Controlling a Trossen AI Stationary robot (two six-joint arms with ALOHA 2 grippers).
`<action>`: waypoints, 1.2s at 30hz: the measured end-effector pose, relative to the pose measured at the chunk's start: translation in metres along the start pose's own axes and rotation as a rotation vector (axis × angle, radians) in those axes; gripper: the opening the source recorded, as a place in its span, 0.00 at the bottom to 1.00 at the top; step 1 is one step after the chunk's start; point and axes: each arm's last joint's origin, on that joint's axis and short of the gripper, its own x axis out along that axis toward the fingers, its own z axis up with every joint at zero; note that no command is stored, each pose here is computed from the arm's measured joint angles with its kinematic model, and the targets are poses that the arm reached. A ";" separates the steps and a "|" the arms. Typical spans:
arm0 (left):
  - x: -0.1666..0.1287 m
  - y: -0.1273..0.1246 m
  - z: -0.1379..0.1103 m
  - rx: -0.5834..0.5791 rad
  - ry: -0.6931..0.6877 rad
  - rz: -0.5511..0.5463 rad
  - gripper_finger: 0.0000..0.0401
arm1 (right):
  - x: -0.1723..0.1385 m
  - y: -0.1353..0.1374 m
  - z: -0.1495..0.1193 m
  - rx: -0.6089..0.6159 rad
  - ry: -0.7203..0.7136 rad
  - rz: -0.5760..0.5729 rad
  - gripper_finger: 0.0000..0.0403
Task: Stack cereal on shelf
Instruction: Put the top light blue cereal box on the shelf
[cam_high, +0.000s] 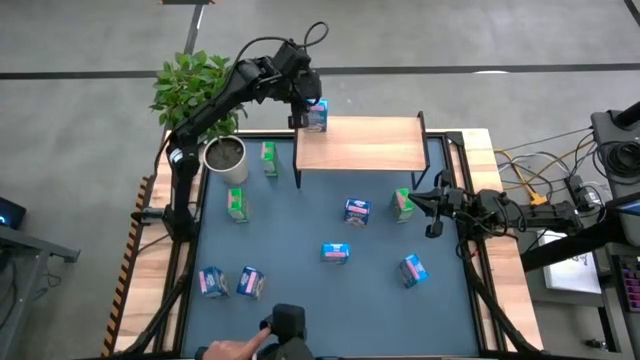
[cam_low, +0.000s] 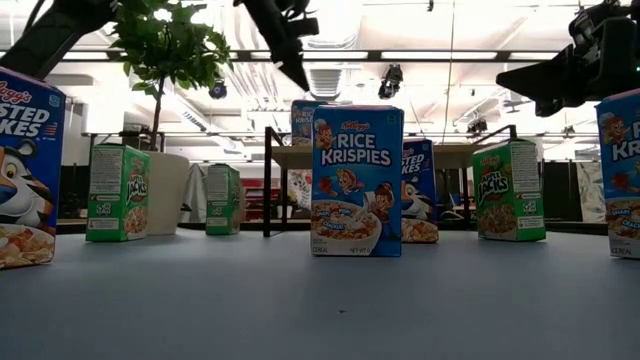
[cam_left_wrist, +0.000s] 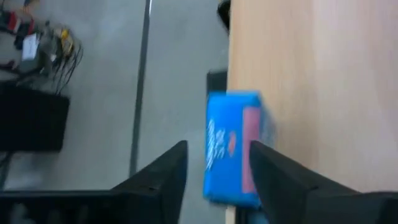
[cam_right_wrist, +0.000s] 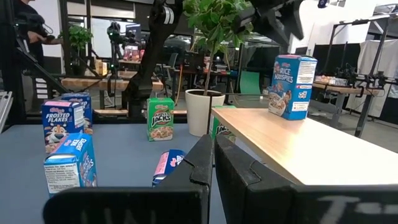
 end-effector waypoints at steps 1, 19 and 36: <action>0.001 0.000 -0.001 0.004 0.013 0.000 0.30 | 0.000 0.000 0.000 0.000 0.000 0.000 0.02; 0.019 0.004 -0.016 -0.033 0.042 -0.055 0.00 | 0.000 0.000 0.000 -0.008 0.001 0.000 0.02; 0.025 0.006 -0.013 -0.047 0.007 -0.024 0.00 | 0.000 0.000 0.000 -0.008 0.001 0.000 0.02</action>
